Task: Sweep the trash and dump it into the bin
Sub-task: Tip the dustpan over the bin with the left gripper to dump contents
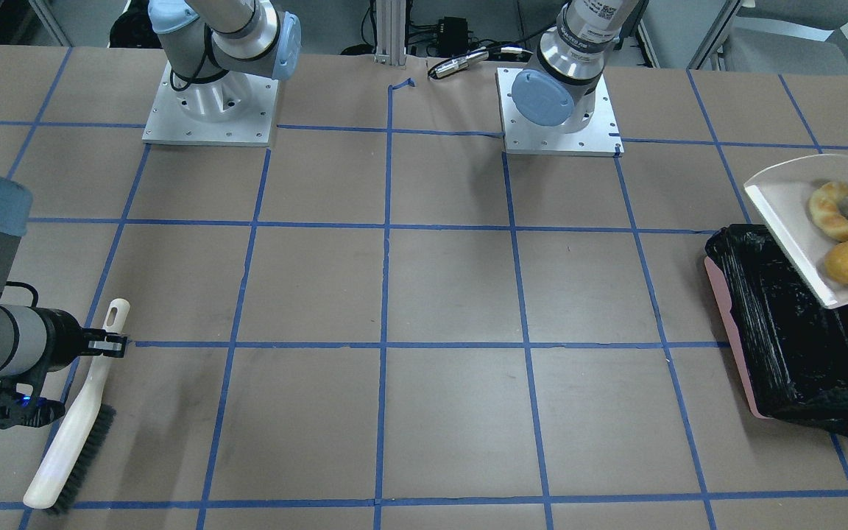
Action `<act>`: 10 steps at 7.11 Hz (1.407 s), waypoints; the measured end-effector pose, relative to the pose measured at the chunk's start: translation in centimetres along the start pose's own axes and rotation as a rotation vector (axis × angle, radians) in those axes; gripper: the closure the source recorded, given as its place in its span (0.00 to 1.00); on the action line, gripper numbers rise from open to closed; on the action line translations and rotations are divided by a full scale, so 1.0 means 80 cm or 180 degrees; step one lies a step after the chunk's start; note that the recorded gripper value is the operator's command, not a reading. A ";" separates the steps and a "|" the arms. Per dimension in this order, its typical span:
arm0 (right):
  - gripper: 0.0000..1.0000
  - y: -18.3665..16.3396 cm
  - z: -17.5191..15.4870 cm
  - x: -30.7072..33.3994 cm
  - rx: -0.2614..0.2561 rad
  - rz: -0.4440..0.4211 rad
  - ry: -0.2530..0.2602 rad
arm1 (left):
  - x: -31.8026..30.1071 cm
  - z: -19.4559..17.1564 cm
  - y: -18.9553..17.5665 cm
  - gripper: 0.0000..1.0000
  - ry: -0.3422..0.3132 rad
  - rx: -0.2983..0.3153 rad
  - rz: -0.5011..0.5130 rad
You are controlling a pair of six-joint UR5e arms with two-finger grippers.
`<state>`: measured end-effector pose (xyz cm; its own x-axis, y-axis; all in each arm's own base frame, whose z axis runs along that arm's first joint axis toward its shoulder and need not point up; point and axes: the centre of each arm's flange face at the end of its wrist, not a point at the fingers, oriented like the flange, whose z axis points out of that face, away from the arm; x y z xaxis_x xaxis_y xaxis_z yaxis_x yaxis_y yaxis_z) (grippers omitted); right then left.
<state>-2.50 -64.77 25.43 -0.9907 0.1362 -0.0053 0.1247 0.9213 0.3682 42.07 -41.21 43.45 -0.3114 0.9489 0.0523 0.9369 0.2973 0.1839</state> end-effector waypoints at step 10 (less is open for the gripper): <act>1.00 0.005 0.054 0.057 -0.0227 -0.0160 0.0338 | -0.091 -0.091 -0.201 1.00 -0.0244 -0.2588 0.0012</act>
<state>-6.74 -62.16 21.54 -0.9963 0.0478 0.0716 0.0743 0.8973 0.4351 28.09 -53.71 47.27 -0.2691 0.9631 -0.0074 0.5206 0.1519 0.8402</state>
